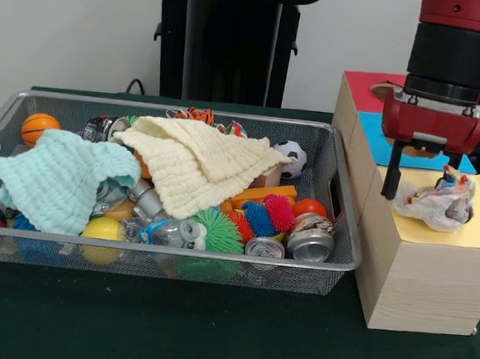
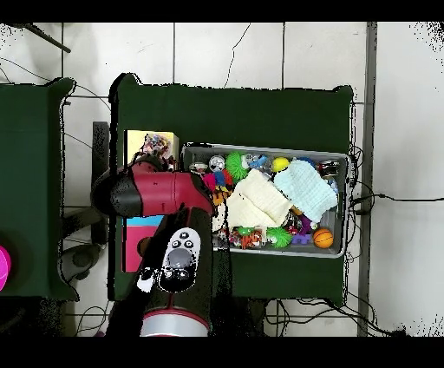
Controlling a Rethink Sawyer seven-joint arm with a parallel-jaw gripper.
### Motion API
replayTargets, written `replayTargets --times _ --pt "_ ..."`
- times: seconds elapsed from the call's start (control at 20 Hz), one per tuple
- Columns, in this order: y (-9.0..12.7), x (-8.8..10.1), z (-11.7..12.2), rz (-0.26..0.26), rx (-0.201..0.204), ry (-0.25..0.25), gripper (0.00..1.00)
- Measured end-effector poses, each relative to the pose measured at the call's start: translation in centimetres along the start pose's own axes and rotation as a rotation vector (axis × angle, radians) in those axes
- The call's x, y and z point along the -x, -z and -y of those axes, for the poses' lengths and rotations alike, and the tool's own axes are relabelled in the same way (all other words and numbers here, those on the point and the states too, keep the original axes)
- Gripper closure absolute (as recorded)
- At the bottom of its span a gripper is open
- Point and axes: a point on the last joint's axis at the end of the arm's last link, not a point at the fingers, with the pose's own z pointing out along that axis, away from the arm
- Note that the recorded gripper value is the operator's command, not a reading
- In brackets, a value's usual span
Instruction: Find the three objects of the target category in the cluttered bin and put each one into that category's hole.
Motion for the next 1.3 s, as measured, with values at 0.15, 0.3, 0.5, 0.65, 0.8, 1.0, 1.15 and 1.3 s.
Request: replayTargets --times 0.15,0.3,0.5,0.65,0.8,1.0,1.15,1.3 --pt "0.3 0.5 0.3 0.005 0.005 -0.009 0.0" --pt "0.7 1.5 1.1 0.014 0.009 -0.028 0.0" --pt "0.7 1.9 1.6 0.016 0.007 -0.035 0.0" --pt "0.5 1.7 1.4 0.013 0.006 -0.032 0.0" --pt "0.3 1.2 1.1 0.008 0.006 -0.025 0.0" --pt "0.5 1.2 0.8 0.01 0.01 -0.022 0.0" --pt "1.7 1.7 0.7 0.02 0.023 -0.03 0.0" --pt "2.8 1.9 0.7 0.025 0.034 -0.037 0.0"
